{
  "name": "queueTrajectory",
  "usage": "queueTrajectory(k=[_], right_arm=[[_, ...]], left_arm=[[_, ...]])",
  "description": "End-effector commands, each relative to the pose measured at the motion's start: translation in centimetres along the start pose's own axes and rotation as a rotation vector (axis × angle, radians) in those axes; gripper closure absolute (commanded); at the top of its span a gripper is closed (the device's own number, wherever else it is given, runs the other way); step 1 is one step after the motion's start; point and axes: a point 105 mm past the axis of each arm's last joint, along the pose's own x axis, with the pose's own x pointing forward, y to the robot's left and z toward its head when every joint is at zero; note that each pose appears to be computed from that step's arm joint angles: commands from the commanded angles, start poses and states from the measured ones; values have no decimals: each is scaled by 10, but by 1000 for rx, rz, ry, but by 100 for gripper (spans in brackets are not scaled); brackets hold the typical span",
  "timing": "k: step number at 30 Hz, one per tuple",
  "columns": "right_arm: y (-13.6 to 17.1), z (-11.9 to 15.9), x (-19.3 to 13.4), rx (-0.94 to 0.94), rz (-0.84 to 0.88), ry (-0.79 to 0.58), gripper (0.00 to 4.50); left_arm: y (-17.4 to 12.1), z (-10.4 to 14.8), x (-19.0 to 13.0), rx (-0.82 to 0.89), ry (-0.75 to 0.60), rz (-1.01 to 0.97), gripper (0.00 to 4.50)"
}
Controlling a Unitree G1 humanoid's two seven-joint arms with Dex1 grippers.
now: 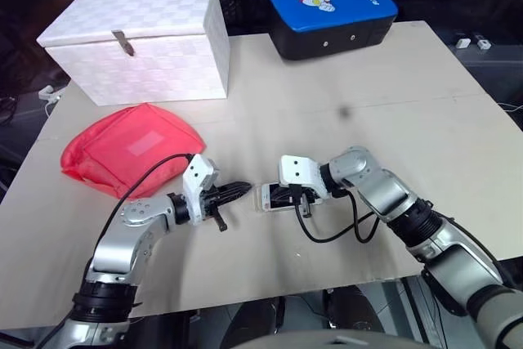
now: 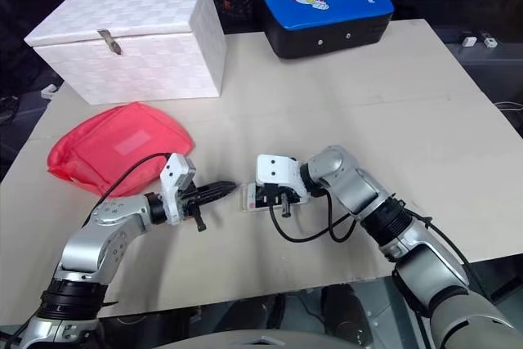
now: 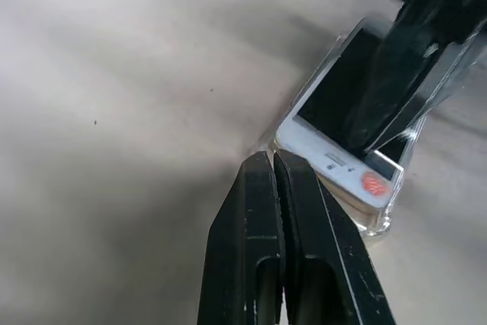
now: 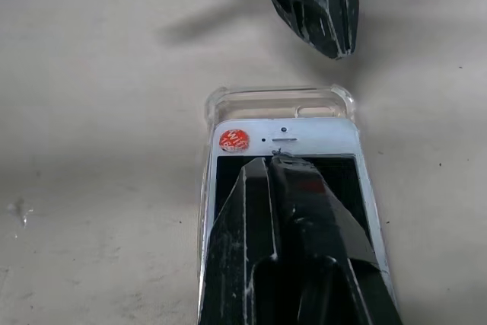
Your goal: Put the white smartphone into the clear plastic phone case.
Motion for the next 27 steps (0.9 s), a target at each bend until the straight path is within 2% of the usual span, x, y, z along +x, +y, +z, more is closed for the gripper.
queueTrajectory(k=[1, 6, 11, 16, 20, 27], right_arm=[[20, -59, 16, 193, 81, 166, 450], [14, -60, 17, 211, 39, 135, 450], [-3, -2, -12, 94, -58, -114, 450], [-1, 28, -49, 46, -138, -211, 450], [-6, 27, -75, 39, -296, -194, 450], [10, -23, -127, 158, -553, 19, 450]], left_arm=[[1, 11, -6, 32, -31, 15, 445], [0, 10, -6, 33, -31, 19, 445], [-4, 1, -10, 39, -1, 9, 445], [-8, -6, -17, 12, 33, -51, 445], [-6, -6, -14, 34, 37, -40, 445], [-10, -12, -4, 91, 91, -109, 445]])
